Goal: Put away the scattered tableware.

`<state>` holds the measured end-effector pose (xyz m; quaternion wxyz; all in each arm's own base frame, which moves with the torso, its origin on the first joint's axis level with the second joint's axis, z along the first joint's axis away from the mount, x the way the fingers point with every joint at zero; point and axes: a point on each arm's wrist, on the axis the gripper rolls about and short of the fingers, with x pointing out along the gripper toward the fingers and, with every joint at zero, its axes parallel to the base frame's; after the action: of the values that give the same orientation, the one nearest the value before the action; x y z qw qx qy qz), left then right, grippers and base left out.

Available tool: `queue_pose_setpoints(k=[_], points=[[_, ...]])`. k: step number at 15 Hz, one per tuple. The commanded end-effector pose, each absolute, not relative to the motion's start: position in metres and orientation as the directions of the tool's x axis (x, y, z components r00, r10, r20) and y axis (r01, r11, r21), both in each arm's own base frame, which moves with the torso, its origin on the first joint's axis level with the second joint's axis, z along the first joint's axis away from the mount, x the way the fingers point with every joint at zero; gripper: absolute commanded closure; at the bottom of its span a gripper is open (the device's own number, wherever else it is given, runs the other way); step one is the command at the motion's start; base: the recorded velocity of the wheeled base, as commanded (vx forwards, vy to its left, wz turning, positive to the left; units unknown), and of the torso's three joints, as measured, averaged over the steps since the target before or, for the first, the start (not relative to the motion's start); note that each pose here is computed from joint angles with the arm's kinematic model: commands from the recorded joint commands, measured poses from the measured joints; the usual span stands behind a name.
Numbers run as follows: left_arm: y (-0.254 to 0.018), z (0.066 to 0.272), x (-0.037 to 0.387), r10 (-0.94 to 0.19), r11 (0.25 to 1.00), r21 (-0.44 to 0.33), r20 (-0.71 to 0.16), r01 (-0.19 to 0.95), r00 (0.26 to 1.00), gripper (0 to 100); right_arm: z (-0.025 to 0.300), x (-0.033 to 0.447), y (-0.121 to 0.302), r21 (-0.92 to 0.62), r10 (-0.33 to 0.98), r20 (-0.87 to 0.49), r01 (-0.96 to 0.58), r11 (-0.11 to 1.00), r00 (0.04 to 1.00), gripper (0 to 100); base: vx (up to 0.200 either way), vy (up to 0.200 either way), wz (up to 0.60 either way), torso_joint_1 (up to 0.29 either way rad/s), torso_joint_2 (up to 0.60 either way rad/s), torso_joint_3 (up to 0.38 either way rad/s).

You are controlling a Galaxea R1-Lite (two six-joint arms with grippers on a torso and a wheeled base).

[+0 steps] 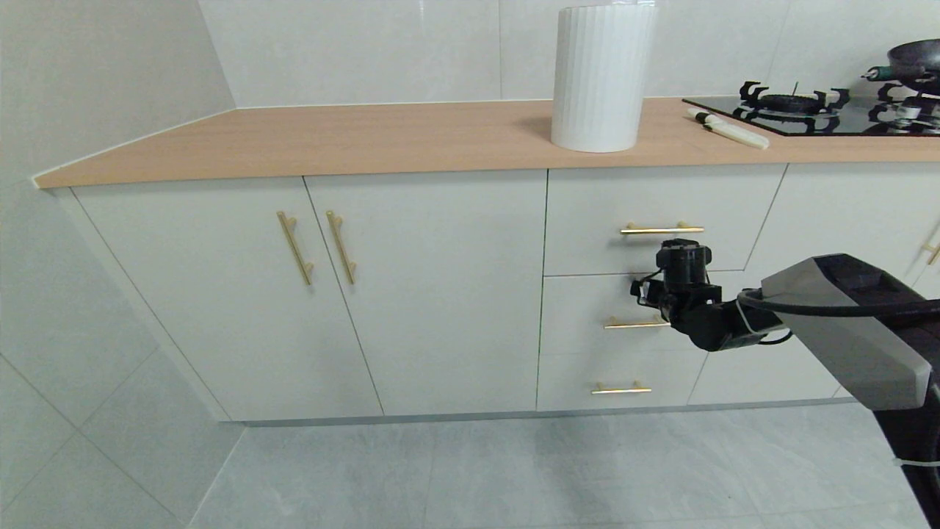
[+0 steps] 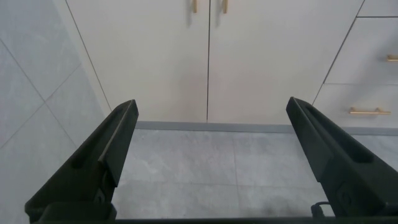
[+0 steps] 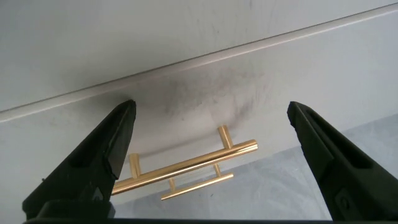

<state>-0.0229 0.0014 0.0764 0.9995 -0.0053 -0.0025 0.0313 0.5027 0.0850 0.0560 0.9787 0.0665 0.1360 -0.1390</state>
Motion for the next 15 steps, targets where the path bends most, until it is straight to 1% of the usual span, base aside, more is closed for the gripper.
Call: queue_pose_setpoints(k=[1, 4, 6, 7, 9, 10, 11, 13, 14, 15], points=[[0.001, 0.076, -0.023, 0.063, 0.998, -0.011, 0.005, -0.063, 0.998, 0, 0.055, 0.505, 0.082, 0.098, -0.262, -0.275, 0.299, 0.949, 0.925, 0, 0.000, 0.000, 0.00, 0.000, 0.00, 0.000], [0.001, 0.076, -0.023, 0.063, 0.998, -0.011, 0.005, -0.063, 0.998, 0, 0.066, 0.494, 0.080, 0.093, -0.262, -0.286, 0.298, 0.950, 0.922, 0, 0.000, 0.000, 0.00, 0.000, 0.00, 0.000], [0.001, 0.076, -0.023, 0.063, 0.998, -0.011, 0.005, -0.063, 0.998, 0, 0.088, 0.473, 0.076, 0.097, -0.253, -0.290, 0.291, 0.952, 0.923, 0, 0.000, 0.000, 0.00, 0.000, 0.00, 0.000], [0.001, 0.076, -0.023, 0.063, 0.998, -0.011, 0.005, -0.063, 0.998, 0, 0.107, 0.453, 0.073, 0.102, -0.251, -0.286, 0.290, 0.952, 0.925, 0, 0.000, 0.000, 0.00, 0.000, 0.00, 0.000], [0.001, 0.076, -0.023, 0.063, 0.998, -0.011, 0.005, -0.063, 0.998, 0, 0.145, 0.402, 0.064, 0.131, -0.247, -0.242, 0.284, 0.950, 0.938, 0, 0.000, 0.000, 0.00, 0.000, 0.00, 0.000], [0.001, 0.076, -0.023, 0.063, 0.998, -0.011, 0.005, -0.063, 0.998, 0, 0.155, 0.384, 0.061, 0.139, -0.245, -0.221, 0.279, 0.950, 0.944, 0, 0.000, 0.000, 0.00, 0.000, 0.00, 0.000], [0.001, 0.076, -0.023, 0.063, 0.998, -0.011, 0.005, -0.063, 0.998, 0, 0.173, 0.347, 0.055, 0.153, -0.245, -0.173, 0.271, 0.950, 0.954, 0, 0.000, 0.000, 0.00, 0.000, 0.00, 0.000], [0.001, 0.076, -0.023, 0.063, 0.998, -0.011, 0.005, -0.063, 0.998, 0, 0.206, 0.269, 0.043, 0.134, -0.238, -0.072, 0.245, 0.960, 0.969, 0, 0.000, 0.000, 0.00, 0.000, 0.00, 0.000], [0.001, 0.076, -0.023, 0.063, 0.998, -0.011, 0.005, -0.063, 0.998, 0, 0.213, 0.244, 0.039, 0.128, -0.239, -0.044, 0.243, 0.962, 0.970, 0, 0.000, 0.000, 0.00, 0.000, 0.00, 0.000], [0.001, 0.076, -0.023, 0.063, 0.998, -0.011, 0.005, -0.063, 0.998, 0, 0.225, 0.196, 0.029, 0.123, -0.239, 0.025, 0.234, 0.964, 0.971, 0, 0.000, 0.000, 0.00, 0.000, 0.00, 0.000]])
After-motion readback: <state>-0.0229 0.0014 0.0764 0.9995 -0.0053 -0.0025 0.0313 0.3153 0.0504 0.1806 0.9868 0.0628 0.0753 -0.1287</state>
